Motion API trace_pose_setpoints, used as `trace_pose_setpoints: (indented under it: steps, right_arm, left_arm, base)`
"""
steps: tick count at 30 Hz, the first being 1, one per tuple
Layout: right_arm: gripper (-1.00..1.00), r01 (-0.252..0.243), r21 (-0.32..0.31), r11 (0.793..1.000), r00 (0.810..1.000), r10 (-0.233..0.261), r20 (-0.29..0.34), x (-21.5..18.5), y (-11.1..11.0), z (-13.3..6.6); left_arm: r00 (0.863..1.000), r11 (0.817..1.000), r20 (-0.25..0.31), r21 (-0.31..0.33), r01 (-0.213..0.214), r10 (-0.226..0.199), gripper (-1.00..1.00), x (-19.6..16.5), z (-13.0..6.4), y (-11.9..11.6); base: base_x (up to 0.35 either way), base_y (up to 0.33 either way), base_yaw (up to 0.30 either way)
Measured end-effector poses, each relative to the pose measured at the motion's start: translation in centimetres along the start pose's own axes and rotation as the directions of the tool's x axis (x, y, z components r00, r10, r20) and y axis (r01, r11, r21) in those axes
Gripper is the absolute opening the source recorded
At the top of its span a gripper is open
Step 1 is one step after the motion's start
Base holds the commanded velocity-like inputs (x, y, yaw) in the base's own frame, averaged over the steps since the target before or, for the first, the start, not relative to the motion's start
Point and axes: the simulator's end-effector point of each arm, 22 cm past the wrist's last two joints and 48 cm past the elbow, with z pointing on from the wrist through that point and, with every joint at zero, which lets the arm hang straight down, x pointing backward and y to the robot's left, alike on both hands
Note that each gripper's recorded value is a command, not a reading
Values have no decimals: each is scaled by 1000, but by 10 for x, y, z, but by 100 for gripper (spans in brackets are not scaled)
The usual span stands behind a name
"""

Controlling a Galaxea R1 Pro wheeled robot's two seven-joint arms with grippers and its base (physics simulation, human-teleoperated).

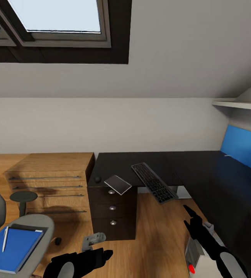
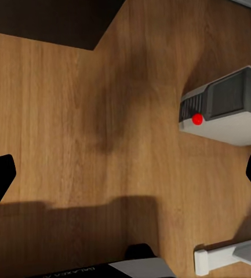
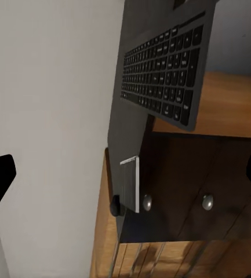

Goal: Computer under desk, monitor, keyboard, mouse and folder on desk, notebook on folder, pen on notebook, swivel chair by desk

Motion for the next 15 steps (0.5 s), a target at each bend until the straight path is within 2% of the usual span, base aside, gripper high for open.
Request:
trace_pose_setpoints:
  steps: [15]
  right_arm:
    - [100,-1,3,1000,1000,1,0,4,-25,3]
  left_arm:
    - [1000,1000,-5,-6,0,0,100,15,20,12]
  base:
    - [0,0,0]
